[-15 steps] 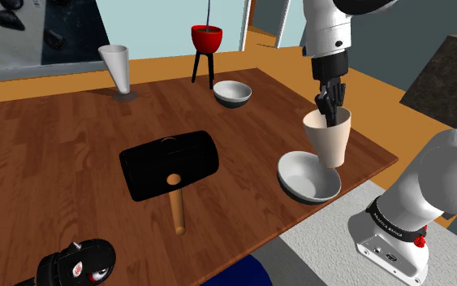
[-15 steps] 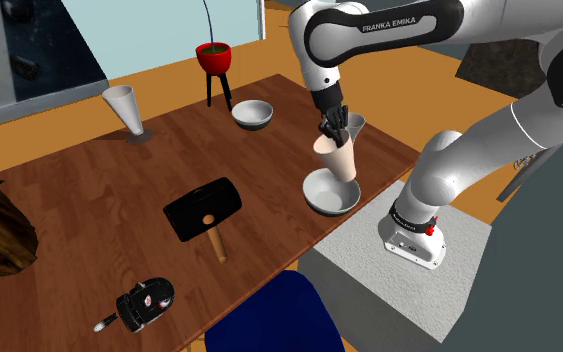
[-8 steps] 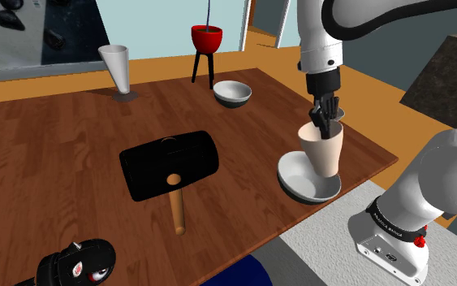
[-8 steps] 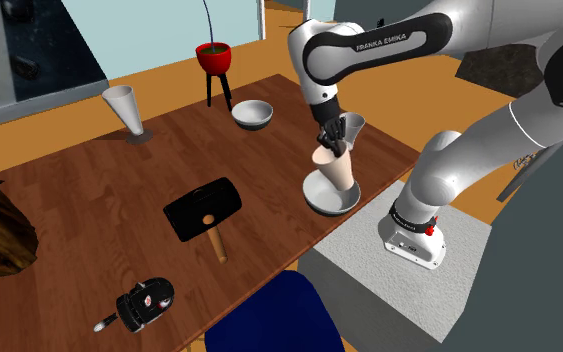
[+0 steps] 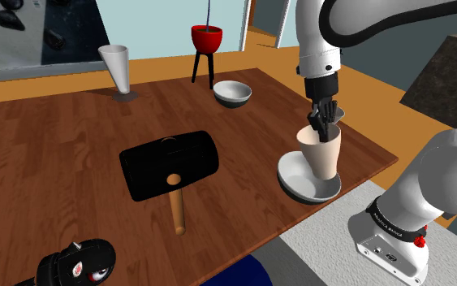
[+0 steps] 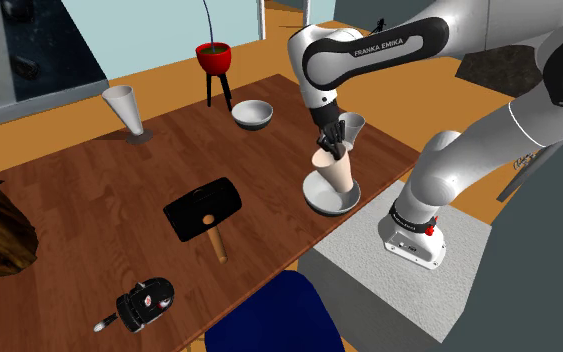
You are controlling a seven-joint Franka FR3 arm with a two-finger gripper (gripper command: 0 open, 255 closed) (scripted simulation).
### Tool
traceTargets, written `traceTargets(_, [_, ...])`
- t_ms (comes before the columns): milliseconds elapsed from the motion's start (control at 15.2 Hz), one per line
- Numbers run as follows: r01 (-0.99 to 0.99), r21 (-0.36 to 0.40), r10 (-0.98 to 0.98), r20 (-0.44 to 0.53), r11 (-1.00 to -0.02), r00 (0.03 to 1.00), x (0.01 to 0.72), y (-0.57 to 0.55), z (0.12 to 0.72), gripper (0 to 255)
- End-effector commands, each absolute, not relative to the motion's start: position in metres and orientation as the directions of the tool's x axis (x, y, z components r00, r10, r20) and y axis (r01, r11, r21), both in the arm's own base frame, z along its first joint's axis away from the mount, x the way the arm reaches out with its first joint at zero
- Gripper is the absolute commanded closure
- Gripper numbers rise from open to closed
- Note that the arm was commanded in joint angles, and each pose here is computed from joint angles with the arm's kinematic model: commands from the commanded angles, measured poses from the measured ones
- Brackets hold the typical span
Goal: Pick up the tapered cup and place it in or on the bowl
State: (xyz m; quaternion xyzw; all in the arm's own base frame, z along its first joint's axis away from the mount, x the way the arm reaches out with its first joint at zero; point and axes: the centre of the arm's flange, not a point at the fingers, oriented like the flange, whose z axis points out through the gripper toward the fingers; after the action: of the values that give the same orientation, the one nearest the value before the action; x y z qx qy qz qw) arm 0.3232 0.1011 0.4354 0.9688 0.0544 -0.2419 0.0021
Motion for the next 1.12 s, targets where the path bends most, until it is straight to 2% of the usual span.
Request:
traceTargets(0, [0.106, -0.022, 0.104, -0.469, -0.994, 0.877, 0.323, 0.101, 0.435, 255])
traceTargets(66, [0.106, -0.022, 0.104, -0.469, -0.994, 0.877, 0.323, 0.101, 0.435, 0])
traceTargets(396, [0.106, -0.022, 0.104, -0.469, -0.994, 0.877, 0.323, 0.101, 0.435, 0])
traceTargets(660, [0.106, -0.022, 0.104, -0.469, -0.994, 0.877, 0.347, 0.103, 0.480, 0])
traceTargets(1056, [0.106, -0.022, 0.104, -0.469, -0.994, 0.877, 0.347, 0.103, 0.480, 0])
